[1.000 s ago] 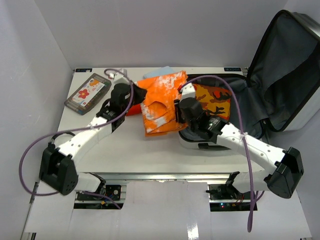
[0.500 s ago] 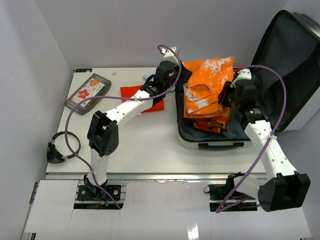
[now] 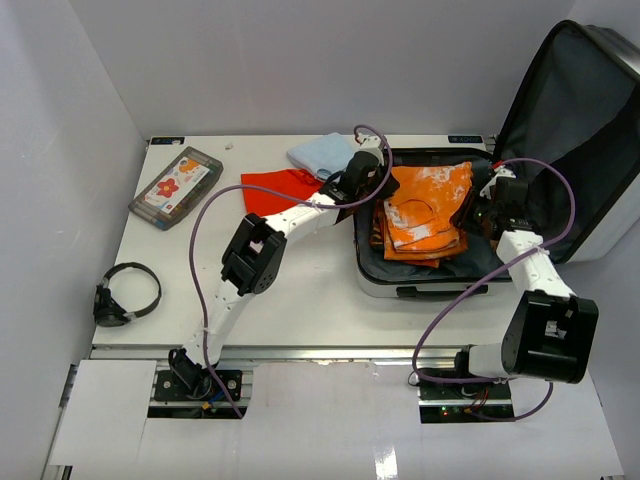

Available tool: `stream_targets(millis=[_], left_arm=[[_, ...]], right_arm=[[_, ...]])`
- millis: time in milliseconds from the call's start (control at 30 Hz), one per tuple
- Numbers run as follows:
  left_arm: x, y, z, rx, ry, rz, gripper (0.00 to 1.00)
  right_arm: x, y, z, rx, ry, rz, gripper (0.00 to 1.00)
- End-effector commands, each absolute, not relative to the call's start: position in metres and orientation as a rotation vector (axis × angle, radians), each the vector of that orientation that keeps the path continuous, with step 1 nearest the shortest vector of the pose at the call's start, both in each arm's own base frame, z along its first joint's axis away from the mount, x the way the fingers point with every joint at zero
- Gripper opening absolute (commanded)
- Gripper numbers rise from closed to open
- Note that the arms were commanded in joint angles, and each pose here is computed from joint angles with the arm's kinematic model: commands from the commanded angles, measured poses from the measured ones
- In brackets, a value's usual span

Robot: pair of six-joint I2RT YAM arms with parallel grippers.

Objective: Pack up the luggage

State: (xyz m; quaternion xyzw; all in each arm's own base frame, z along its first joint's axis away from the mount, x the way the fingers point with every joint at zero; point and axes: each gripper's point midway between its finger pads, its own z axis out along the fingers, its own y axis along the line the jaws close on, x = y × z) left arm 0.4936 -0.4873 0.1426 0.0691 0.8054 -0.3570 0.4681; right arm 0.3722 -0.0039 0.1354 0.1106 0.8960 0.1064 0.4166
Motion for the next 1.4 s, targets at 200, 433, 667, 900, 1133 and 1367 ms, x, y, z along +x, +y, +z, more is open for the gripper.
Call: stream_targets(millis=[200,433,667,900,1133,1367], left_arm=[[0.525,-0.481,0.176,0.206,1.813,-0.792,0.16],[0.513,-0.481,0.193,0.337,1.767,-0.790,0.68],[0.491,-0.479,0.229,0.435,1.730,-0.831,0.75],[0.470,-0.480,0.262,0.507,1.662,-0.908,0.67],[0.459,-0.496,0.248,0.547,1.684,-1.028,0.16],[0.477,-0.505,0.182,0.542,1.800,-0.964,0.00]], right_arm=[[0.400,-0.024,0.147,0.323,2.138,0.209,0.30],[0.395,-0.030,0.155,0.346,2.130,0.170,0.63],[0.388,-0.048,0.178,0.385,2.137,0.050,0.75],[0.382,-0.024,0.184,0.333,2.106,0.175,0.26],[0.354,-0.023,0.135,0.425,2.147,0.174,0.08],[0.353,-0.034,0.114,0.501,2.192,0.105,0.08]])
